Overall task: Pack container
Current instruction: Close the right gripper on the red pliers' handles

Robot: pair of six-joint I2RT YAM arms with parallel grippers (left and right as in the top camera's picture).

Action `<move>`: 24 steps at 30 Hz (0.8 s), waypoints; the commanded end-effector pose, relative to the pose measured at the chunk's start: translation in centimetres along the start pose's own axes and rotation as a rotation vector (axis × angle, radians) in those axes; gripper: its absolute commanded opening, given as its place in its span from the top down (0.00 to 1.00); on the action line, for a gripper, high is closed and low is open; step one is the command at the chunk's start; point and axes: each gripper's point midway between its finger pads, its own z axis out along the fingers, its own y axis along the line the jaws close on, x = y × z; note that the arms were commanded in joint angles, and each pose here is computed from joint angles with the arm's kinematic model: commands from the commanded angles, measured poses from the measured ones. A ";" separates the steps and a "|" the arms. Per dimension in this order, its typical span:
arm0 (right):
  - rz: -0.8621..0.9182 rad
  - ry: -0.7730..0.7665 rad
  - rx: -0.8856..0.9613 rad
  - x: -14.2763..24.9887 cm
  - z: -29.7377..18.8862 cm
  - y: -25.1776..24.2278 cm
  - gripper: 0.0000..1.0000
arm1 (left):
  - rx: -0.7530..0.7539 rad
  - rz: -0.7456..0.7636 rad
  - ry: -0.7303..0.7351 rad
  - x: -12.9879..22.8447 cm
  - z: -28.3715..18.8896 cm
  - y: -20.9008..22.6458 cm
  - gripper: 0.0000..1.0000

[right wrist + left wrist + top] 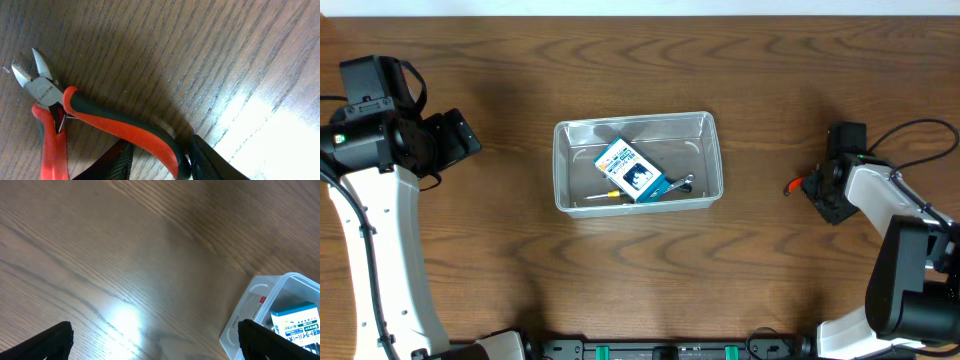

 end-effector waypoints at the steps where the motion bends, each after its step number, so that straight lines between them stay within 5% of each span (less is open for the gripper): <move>1: -0.032 0.074 0.106 2.8 2.0 -2.9 0.62 | -0.011 0.002 -0.004 -0.2 0.0 0.2 0.02; 24: -0.082 0.122 0.087 3.9 2.1 -2.8 0.99 | -0.012 0.002 -0.004 -0.2 0.0 0.2 0.02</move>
